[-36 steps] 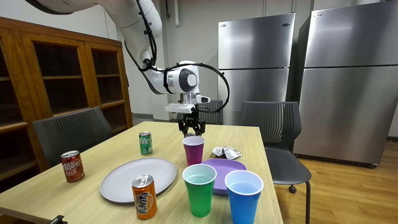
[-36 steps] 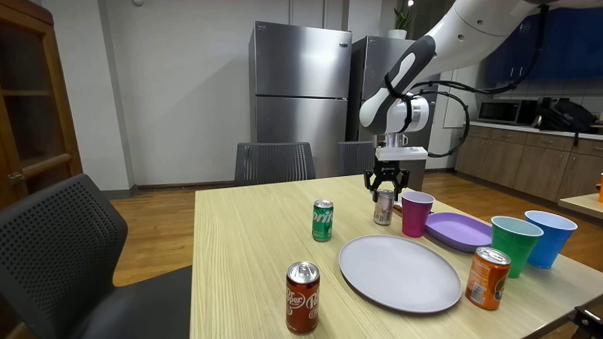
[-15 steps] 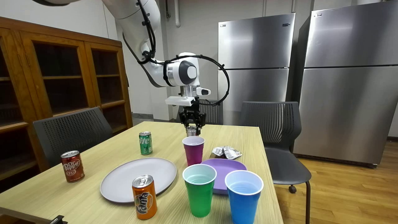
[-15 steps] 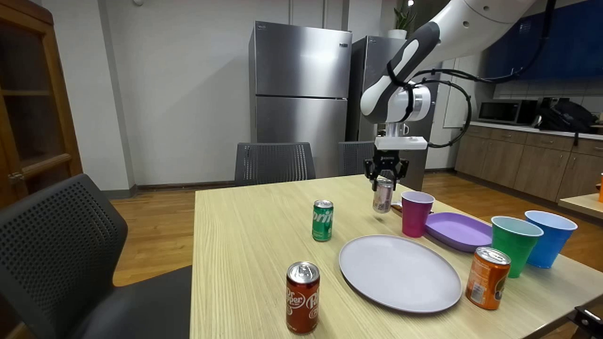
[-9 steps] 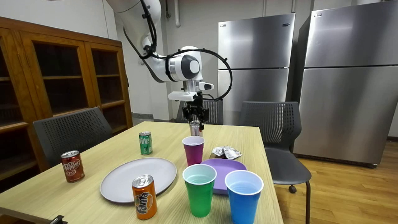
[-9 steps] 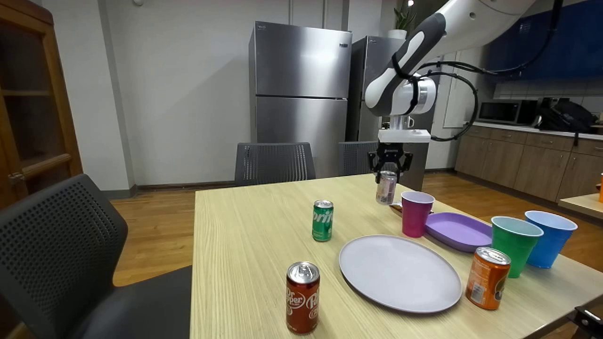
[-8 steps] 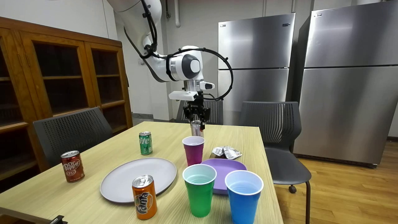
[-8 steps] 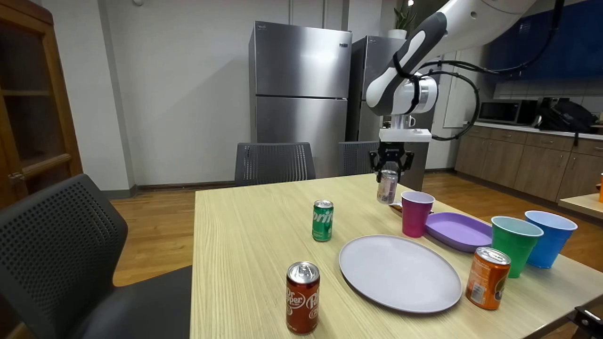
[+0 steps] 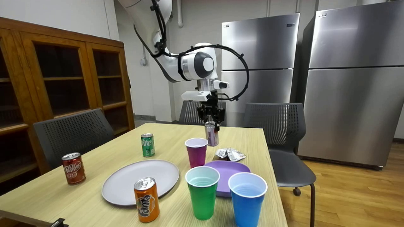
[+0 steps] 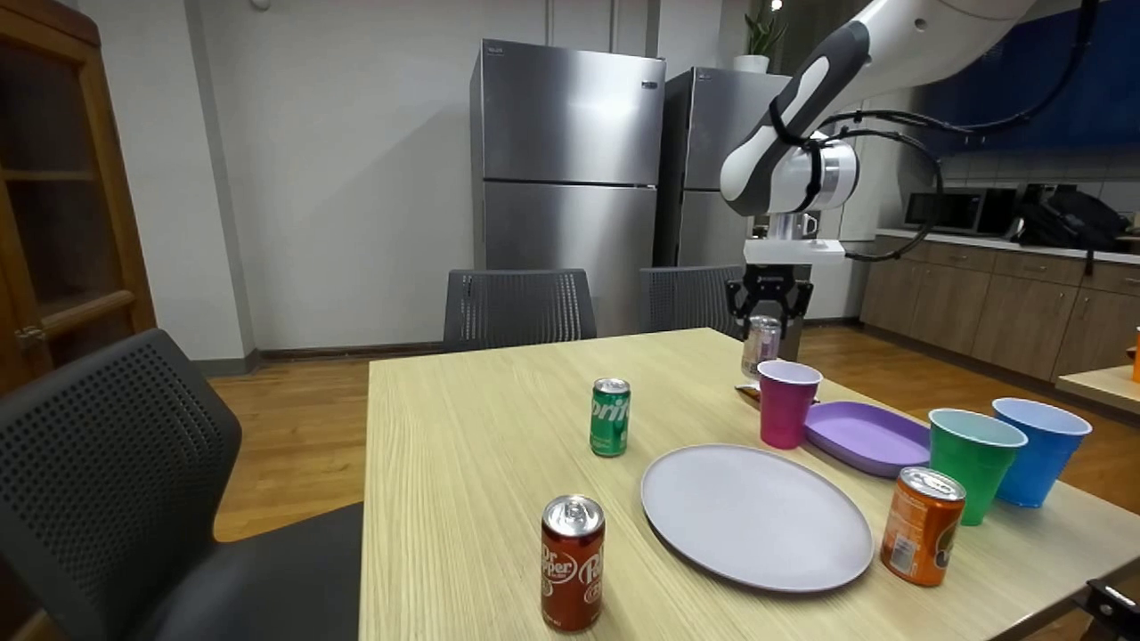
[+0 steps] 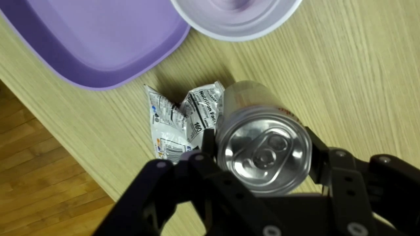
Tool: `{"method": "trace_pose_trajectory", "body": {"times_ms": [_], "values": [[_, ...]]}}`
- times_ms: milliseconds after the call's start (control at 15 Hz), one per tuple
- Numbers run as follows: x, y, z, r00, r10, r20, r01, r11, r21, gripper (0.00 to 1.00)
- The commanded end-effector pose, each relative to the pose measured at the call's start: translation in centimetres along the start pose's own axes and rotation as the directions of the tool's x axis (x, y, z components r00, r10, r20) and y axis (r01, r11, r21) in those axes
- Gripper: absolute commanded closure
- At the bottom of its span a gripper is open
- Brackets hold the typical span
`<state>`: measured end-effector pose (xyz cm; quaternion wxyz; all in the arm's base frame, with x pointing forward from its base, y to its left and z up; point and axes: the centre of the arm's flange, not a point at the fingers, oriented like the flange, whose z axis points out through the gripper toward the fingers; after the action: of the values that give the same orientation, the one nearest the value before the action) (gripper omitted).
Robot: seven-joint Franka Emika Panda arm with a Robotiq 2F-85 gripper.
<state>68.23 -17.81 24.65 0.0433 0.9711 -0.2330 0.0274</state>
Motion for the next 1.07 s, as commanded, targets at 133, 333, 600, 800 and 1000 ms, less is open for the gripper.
{"method": "trace_pose_trajectory", "body": {"times_ms": [133, 333, 600, 800, 1000], "values": [[-2.1, 4.1, -1.4, 0.997, 0.082, 0.001, -0.082, 0.997, -0.011, 0.62], [-3.2, 6.2, -1.3, 0.993, 0.12, 0.02, -0.12, 0.993, -0.016, 0.62], [-5.0, 8.8, -1.2, 0.985, 0.164, 0.044, -0.163, 0.986, -0.027, 0.62], [-6.1, 10.4, -0.3, 0.978, 0.198, 0.063, -0.196, 0.98, -0.037, 0.62], [-6.8, 11.7, 1.1, 0.968, 0.242, 0.068, -0.238, 0.97, -0.057, 0.62]]}}
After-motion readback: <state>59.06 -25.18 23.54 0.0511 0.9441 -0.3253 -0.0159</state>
